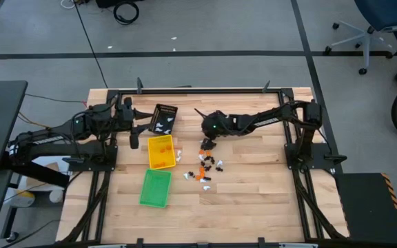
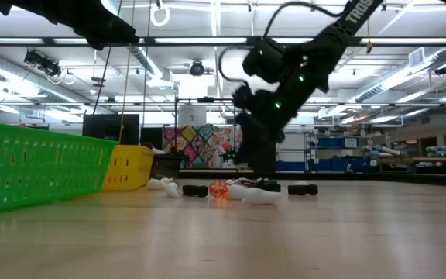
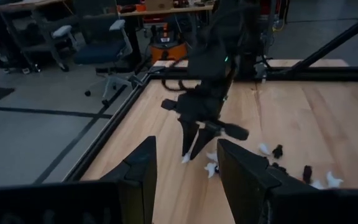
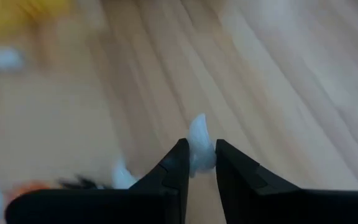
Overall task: Sort Halloween decoration
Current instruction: Put the white ghost plush toy into the black basket, then put the orange pumpkin toy into the yellow basket
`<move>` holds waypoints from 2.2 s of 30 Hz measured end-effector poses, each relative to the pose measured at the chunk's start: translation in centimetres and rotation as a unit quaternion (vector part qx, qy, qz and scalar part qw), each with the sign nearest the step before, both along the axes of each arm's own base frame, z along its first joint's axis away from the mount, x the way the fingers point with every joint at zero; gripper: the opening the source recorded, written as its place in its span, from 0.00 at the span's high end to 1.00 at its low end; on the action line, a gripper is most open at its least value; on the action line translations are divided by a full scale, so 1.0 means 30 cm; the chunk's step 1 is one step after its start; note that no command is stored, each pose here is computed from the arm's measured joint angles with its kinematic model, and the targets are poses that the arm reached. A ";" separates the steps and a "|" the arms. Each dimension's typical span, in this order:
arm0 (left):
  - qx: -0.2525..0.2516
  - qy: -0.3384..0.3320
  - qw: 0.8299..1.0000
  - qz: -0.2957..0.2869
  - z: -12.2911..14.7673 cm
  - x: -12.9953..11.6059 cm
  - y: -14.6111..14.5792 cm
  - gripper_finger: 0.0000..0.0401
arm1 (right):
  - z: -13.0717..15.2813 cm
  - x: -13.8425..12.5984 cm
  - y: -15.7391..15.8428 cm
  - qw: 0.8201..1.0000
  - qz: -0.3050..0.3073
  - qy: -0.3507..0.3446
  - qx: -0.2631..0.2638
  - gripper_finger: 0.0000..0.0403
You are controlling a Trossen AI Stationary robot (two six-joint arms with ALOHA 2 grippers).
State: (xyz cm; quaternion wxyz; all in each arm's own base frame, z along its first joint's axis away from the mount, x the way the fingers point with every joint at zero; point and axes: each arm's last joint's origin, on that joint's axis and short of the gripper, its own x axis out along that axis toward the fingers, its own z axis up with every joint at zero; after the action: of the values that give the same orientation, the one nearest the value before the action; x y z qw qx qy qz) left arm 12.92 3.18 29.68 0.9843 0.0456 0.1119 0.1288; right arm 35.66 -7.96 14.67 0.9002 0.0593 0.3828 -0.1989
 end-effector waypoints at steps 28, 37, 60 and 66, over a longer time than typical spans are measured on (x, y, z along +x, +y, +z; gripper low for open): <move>0.003 -0.008 1.000 0.006 0.004 0.005 0.003 0.65 | 0.135 0.536 -0.094 0.994 0.063 -0.082 -0.027 0.82; -0.009 -0.003 1.000 0.007 -0.001 0.004 0.002 0.65 | 0.108 0.543 -0.129 0.994 0.080 -0.077 0.012 0.70; -0.057 0.073 0.996 -0.009 -0.069 0.089 -0.004 0.65 | 0.529 0.279 0.115 0.993 0.064 -0.021 -0.096 0.60; -0.073 0.110 0.989 -0.066 -0.106 0.137 -0.028 0.65 | 0.511 0.175 0.215 0.995 0.076 0.022 -0.058 0.59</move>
State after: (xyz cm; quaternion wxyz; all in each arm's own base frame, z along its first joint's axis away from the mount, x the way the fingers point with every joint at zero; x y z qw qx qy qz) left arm 17.02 2.33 26.50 0.9730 -0.0050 0.2255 0.0489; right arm 40.89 -1.51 30.00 0.9058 -0.0262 0.3941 -0.1532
